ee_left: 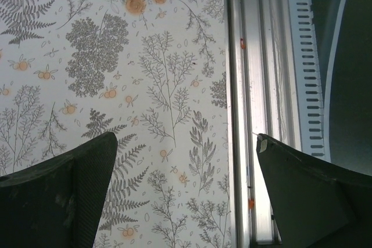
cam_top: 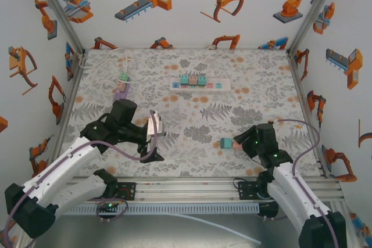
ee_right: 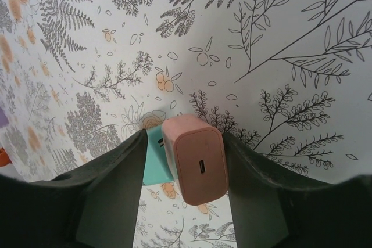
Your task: Pull the plug off the socket
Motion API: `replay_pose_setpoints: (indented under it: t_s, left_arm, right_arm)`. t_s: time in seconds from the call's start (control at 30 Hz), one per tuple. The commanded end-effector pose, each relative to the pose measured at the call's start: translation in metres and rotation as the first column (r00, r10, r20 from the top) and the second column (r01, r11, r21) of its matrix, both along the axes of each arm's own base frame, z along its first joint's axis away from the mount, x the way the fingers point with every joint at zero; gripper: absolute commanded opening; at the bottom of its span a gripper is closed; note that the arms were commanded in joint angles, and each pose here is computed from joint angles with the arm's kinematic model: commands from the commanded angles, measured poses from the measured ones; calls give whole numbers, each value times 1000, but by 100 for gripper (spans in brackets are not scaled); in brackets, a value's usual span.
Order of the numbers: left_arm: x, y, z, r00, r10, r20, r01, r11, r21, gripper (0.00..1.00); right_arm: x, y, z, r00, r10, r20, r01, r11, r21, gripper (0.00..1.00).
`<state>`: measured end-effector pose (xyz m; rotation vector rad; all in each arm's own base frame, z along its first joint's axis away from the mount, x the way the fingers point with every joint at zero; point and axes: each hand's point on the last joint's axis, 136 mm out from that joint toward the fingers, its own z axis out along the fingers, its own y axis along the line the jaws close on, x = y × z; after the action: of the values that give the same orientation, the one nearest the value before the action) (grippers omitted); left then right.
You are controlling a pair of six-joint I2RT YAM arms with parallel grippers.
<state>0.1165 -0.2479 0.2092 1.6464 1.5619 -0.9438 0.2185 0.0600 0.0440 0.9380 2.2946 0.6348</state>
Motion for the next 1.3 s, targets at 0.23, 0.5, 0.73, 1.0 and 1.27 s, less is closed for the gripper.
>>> replay_pose_setpoints:
  t_s: [0.23,0.5,0.73,1.0,1.27]
  left_arm:
    - [11,4,-11,999,43,29,-44,997,65,97]
    - [18,1,-7,997,69,28,-70,997,45,97]
    - [48,-8,17,972,228,54,-225,973,-54,97]
    - [165,-4,75,689,719,-89,-717,661,-220,97]
    - [277,52,56,61,883,-466,-988,119,96,97]
  right_arm:
    - [5,-22,34,998,-56,34,60,991,-121,58]
    - [57,-17,117,950,93,299,-11,964,-267,59]
    - [104,10,203,679,404,613,-36,852,-522,57]
    - [140,57,256,311,756,576,73,585,-808,60]
    - [171,128,246,-2,897,442,-126,438,-890,82]
